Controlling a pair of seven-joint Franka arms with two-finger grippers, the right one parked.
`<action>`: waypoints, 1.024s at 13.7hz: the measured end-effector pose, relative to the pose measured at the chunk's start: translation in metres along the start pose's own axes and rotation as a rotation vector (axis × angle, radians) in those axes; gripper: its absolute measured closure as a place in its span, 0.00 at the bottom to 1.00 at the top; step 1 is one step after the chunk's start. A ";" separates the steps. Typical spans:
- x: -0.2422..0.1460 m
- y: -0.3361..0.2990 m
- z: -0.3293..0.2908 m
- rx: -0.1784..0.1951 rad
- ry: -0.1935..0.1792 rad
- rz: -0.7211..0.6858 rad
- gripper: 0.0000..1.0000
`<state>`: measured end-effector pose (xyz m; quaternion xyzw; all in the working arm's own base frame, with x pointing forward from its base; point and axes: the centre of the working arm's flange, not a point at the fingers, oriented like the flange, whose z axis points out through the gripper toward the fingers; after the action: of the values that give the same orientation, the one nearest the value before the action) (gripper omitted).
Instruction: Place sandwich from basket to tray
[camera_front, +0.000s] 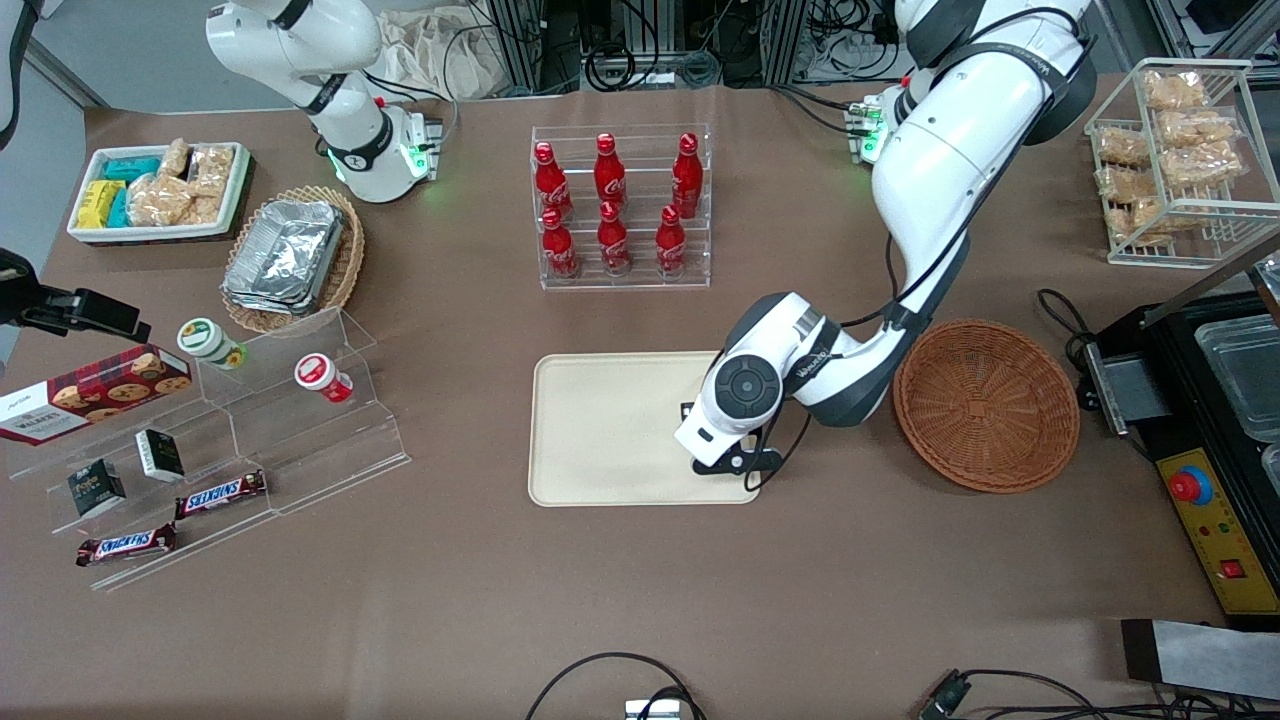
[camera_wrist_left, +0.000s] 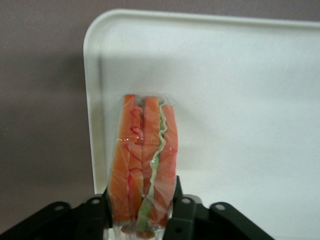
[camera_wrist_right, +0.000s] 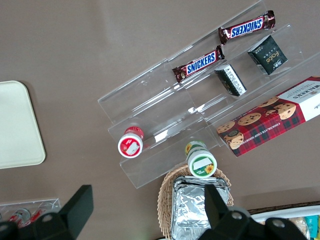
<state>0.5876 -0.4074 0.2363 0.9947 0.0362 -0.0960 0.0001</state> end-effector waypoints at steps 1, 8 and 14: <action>0.005 0.000 -0.012 -0.009 0.014 -0.008 0.39; 0.022 -0.100 -0.189 0.059 0.063 -0.156 0.00; -0.019 -0.226 -0.257 0.064 0.104 -0.043 0.00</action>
<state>0.6013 -0.1811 0.4938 0.9969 0.0547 -0.0451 -0.0356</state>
